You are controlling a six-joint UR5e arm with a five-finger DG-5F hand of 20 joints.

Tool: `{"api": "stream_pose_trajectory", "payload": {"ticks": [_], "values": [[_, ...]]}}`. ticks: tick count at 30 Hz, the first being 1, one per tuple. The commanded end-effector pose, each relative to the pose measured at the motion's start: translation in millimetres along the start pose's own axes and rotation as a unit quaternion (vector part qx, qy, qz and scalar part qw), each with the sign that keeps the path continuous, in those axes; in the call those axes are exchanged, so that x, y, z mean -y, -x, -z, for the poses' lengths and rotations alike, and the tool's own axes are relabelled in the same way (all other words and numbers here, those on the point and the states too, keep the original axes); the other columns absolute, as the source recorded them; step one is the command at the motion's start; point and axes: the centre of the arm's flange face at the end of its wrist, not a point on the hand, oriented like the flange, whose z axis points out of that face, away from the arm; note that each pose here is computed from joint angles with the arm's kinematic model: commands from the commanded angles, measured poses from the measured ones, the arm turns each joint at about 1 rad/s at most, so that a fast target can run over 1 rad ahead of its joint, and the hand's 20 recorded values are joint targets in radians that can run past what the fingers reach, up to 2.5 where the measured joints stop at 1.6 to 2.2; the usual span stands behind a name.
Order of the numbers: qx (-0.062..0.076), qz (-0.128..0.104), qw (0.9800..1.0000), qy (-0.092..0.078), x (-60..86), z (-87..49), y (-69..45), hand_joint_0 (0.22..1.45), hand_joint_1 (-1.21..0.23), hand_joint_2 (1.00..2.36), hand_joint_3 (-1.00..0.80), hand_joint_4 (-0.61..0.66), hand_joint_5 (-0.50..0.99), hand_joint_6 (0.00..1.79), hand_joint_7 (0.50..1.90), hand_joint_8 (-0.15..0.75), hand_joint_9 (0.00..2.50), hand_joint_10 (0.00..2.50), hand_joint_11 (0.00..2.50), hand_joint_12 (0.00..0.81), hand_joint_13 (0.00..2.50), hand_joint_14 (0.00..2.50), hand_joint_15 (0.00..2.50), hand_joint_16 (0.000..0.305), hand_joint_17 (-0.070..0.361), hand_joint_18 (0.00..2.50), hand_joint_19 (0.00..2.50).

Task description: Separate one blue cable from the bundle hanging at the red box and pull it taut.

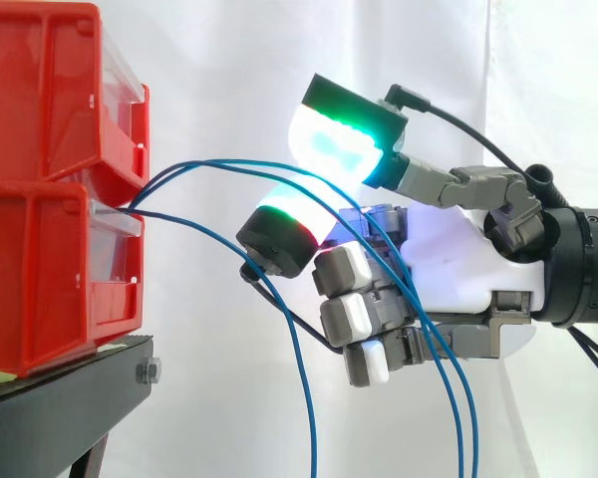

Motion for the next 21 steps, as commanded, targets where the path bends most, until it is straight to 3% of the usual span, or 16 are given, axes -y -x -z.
{"api": "stream_pose_trajectory", "payload": {"ticks": [1, 10, 21], "values": [[0.000, 0.000, 1.0000, 0.000, 0.0, 0.0, -0.5, 0.67, -0.72, 1.00, -0.46, 0.09, -0.15, 0.93, 1.11, 0.378, 1.14, 0.02, 0.72, 0.340, 1.15, 0.02, 0.58, 0.041, 0.093, 1.02, 0.68], [-0.001, -0.001, 1.0000, -0.001, 0.2, 0.1, -1.7, 0.61, -0.60, 1.00, -0.50, 0.12, -0.15, 0.94, 1.01, 0.382, 1.12, 0.01, 0.74, 0.346, 1.13, 0.02, 0.58, 0.043, 0.096, 1.01, 0.69], [0.000, -0.007, 1.0000, -0.001, 0.8, 0.3, -2.5, 0.54, -0.57, 1.00, -0.50, 0.14, -0.14, 0.91, 1.06, 0.395, 1.15, 0.01, 0.69, 0.355, 1.16, 0.02, 0.57, 0.045, 0.102, 1.04, 0.67]]}}
